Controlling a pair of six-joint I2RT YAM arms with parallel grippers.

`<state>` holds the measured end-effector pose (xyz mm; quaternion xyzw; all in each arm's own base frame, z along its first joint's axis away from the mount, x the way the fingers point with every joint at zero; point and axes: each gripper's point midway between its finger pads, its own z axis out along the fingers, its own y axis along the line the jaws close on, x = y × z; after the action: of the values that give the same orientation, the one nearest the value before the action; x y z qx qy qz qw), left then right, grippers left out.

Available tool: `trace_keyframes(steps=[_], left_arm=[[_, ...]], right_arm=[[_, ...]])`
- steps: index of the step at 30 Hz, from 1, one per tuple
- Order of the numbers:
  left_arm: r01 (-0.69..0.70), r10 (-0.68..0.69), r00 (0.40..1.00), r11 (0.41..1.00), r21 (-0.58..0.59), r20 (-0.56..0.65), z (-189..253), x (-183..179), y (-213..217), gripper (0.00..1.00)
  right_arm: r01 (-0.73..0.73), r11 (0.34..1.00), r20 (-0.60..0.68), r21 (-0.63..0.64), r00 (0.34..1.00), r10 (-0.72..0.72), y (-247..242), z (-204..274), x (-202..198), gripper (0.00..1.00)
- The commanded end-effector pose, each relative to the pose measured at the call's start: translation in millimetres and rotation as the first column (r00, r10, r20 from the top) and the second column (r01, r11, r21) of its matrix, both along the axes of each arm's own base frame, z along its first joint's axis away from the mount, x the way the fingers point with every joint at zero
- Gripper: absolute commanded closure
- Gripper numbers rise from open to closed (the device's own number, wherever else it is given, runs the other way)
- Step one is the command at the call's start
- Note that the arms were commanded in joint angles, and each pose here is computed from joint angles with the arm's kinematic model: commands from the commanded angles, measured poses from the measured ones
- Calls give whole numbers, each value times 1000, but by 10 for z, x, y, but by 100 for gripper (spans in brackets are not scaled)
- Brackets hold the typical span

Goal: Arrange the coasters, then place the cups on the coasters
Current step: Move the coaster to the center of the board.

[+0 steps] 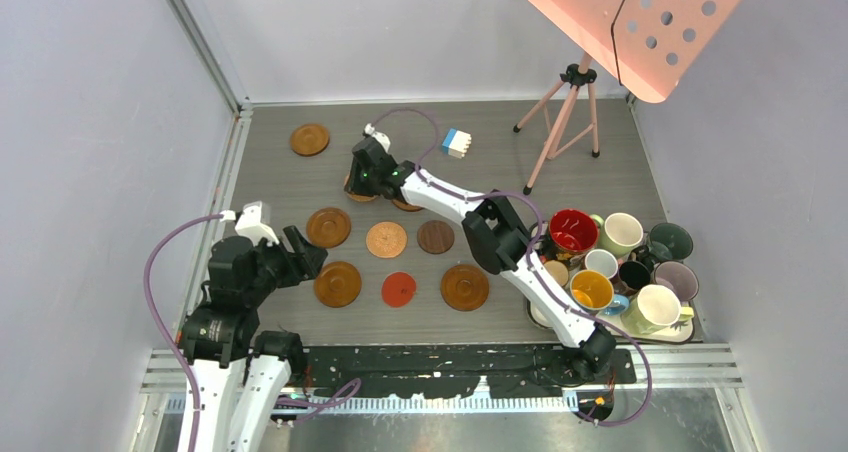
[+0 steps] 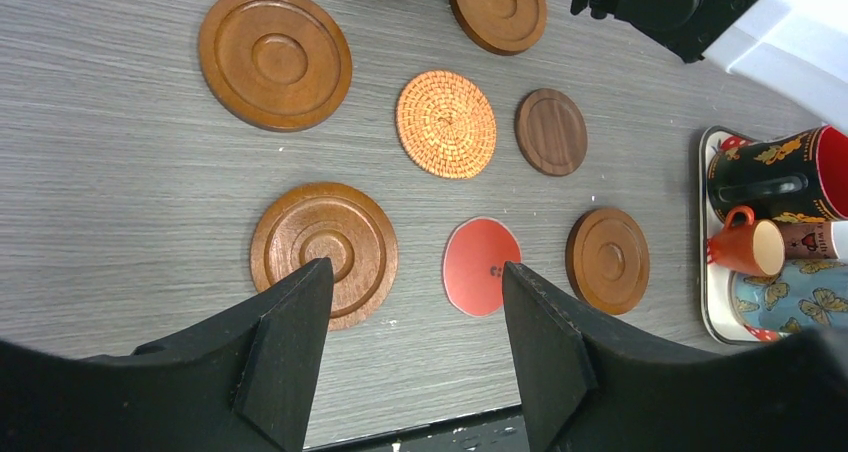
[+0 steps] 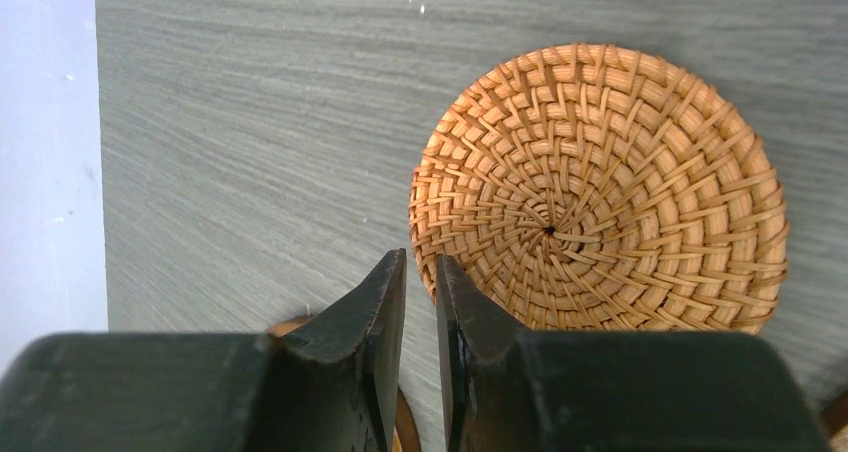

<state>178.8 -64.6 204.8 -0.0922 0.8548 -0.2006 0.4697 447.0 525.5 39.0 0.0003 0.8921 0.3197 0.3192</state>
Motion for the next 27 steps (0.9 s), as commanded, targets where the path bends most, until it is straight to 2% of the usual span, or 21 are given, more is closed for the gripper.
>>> trace_keyframes(steps=[1, 9, 20, 23, 24, 25, 26, 27], left_arm=[[-9, 8, 999, 1000, 11, 41, 110, 4, 27, 35], [-19, 19, 999, 1000, 14, 45, 113, -2, 46, 34], [-33, 32, 999, 999, 19, 35, 91, 14, 67, 34], [-41, 40, 999, 999, 23, 30, 80, 21, 81, 34], [-48, 47, 998, 998, 26, 29, 77, 28, 94, 34], [-58, 57, 998, 998, 29, 30, 77, 35, 109, 34], [-70, 69, 997, 997, 32, 32, 79, 43, 129, 34], [-80, 79, 996, 996, 34, 34, 81, 50, 145, 34]], right_arm=[[-32, 999, -25, -3, 999, 32, 24, 184, -220, 75], [-18, 1000, 0, 13, 1000, 18, -5, 282, -193, 75], [-164, 980, 148, 116, 978, 146, 84, 1165, -103, 69], [-196, 975, 185, 101, 967, 176, 14, 1374, -170, 66], [-203, 973, 209, 110, 962, 177, -22, 1574, -208, 66], [-210, 974, 203, 85, 961, 189, -79, 1515, -252, 64], [-210, 973, 233, 93, 955, 184, -142, 1747, -291, 63], [-215, 975, 224, 59, 955, 197, -212, 1644, -341, 61]])
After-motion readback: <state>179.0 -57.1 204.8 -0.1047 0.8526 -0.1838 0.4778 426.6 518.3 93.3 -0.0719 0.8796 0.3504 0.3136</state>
